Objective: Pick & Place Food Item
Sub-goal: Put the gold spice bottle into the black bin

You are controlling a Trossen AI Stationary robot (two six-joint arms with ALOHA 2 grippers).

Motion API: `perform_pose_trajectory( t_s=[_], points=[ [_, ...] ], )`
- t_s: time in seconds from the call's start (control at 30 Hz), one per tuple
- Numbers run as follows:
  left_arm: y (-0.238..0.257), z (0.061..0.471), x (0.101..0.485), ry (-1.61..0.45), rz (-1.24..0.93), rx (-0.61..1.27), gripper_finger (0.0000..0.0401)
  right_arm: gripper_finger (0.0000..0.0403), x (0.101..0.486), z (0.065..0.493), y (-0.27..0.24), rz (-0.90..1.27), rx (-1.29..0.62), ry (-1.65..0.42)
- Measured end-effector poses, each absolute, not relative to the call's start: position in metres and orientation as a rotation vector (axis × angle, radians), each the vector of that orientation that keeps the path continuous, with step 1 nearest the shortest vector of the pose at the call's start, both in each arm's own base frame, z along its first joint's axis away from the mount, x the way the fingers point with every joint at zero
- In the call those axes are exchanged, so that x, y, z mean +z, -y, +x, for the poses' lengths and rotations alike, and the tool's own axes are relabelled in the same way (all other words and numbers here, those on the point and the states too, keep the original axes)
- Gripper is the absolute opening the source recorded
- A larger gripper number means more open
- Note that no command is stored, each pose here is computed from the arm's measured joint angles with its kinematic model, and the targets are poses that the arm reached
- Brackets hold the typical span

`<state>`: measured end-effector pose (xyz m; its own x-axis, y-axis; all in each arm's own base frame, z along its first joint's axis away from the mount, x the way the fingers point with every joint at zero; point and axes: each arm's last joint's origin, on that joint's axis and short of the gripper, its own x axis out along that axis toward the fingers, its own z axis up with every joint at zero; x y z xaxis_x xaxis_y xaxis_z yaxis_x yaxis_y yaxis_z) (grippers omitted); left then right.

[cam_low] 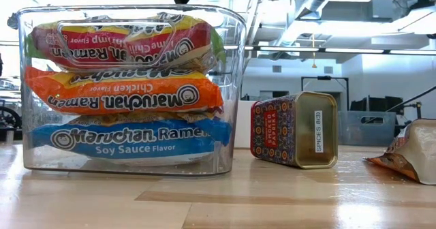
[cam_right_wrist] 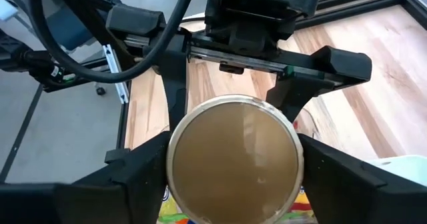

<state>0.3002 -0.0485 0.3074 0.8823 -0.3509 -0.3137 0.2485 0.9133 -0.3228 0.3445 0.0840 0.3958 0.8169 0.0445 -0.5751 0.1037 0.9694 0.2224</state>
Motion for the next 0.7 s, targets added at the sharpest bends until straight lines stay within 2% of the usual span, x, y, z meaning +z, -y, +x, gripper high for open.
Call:
perform_pose_trajectory(
  t_s=[0.13,0.47,0.7],
  points=[
    [0.049,0.300,0.308,-0.375,-0.282,-0.317,0.0277,0.0271,0.396,0.344,-0.084,0.259,-0.036,-0.616],
    [0.041,0.299,0.304,-0.415,-0.236,-0.280,0.0349,0.0271,0.391,0.341,-0.081,0.275,-0.068,-0.675],
    [0.017,0.283,0.309,-0.467,-0.152,-0.170,0.0355,0.0271,0.388,0.327,-0.073,0.270,-0.165,-0.771]
  ],
)
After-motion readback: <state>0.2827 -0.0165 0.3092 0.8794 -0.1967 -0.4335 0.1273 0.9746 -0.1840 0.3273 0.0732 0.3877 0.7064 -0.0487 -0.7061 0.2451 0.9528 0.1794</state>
